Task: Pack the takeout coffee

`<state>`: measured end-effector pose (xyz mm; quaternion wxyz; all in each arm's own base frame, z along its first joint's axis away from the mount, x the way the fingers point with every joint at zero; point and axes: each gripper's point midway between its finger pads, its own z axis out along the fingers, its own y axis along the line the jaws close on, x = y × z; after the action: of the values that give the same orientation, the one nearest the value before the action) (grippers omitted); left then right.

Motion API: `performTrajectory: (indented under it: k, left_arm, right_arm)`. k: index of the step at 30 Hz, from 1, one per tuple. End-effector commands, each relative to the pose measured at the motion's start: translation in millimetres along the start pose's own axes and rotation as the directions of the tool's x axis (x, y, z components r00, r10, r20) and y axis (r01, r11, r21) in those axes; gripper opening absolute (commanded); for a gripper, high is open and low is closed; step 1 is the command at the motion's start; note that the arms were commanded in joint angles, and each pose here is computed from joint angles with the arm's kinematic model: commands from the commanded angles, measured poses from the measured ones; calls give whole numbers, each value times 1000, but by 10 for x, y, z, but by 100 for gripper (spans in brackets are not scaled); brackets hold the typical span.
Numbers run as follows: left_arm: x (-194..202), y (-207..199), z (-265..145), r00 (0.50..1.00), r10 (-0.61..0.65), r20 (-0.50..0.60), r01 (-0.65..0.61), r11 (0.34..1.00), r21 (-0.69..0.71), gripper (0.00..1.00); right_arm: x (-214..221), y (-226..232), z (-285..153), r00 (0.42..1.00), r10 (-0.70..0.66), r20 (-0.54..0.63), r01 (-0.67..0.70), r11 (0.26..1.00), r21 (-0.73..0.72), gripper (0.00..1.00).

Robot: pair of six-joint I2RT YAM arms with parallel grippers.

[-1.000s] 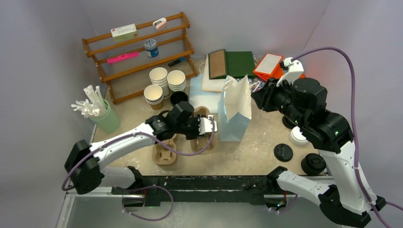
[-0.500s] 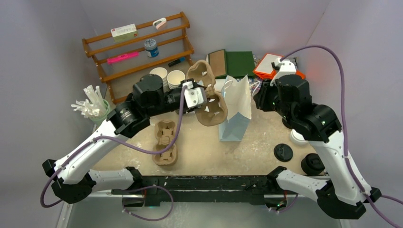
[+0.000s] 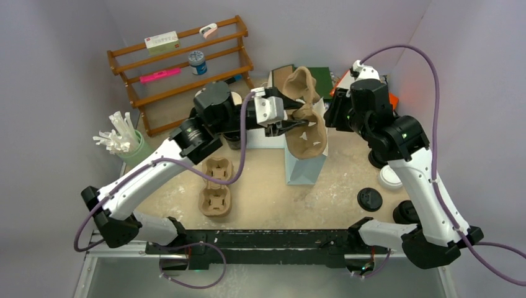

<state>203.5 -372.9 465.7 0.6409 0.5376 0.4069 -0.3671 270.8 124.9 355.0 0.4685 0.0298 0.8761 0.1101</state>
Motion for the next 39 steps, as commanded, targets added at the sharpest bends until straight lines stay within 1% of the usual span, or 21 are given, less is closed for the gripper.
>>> performTrajectory:
  k: [1, 5, 8, 10, 13, 14, 17, 19, 25, 26, 29, 33, 35, 39]
  left_arm:
    - [-315, 69, 237, 986, 19, 163, -25, 999, 38, 39]
    - [-266, 35, 376, 978, -42, 205, 26, 997, 79, 39]
    - [-209, 34, 427, 971, -50, 232, 32, 996, 78, 39]
    - [-130, 52, 453, 971, -47, 235, 34, 998, 60, 39]
    - [23, 103, 518, 976, -36, 217, 30, 999, 32, 39]
    - [72, 127, 541, 978, -35, 207, 31, 999, 21, 39]
    - [185, 193, 597, 981, -44, 190, 47, 999, -9, 39]
    - [241, 211, 642, 982, -72, 176, 75, 997, -10, 39]
    - [119, 128, 636, 968, -172, 181, 165, 985, 50, 39]
    - [78, 81, 612, 959, -219, 181, 209, 975, 72, 38]
    - [-13, -15, 527, 944, -282, 168, 266, 957, 112, 37]
    - [-25, -79, 406, 923, -362, 129, 347, 930, 123, 37]
    - [38, -70, 321, 910, -398, 115, 385, 915, 122, 37]
    - [211, 90, 103, 878, -467, 106, 462, 884, 68, 36]
  right_arm:
    - [-138, -115, 86, 993, 118, 29, -118, 993, 8, 44]
    - [-135, -48, 116, 988, 157, 6, -156, 987, -42, 37]
    - [-107, -50, 97, 982, 186, 3, -186, 981, -49, 26]
    - [-98, -74, 67, 980, 199, 13, -198, 979, -48, 16]
    - [-89, -102, 27, 978, 207, 29, -205, 978, -48, 2]
    - [-82, -110, 18, 977, 210, 31, -208, 977, -46, 0]
    - [-51, -129, 4, 976, 217, 33, -215, 976, -43, 0]
    - [-37, -150, 1, 976, 217, 34, -216, 976, -35, 0]
    - [-49, -194, -3, 979, 196, 54, -195, 981, -22, 0]
    - [-47, -201, 1, 980, 193, 56, -192, 981, -20, 0]
    - [-49, -209, 5, 980, 191, 62, -190, 982, -19, 0]
    - [-29, -220, 23, 980, 189, 68, -188, 982, -20, 0]
    - [-27, -227, 32, 980, 186, 76, -185, 982, -21, 0]
    - [-14, -240, 58, 980, 179, 92, -177, 984, -25, 0]
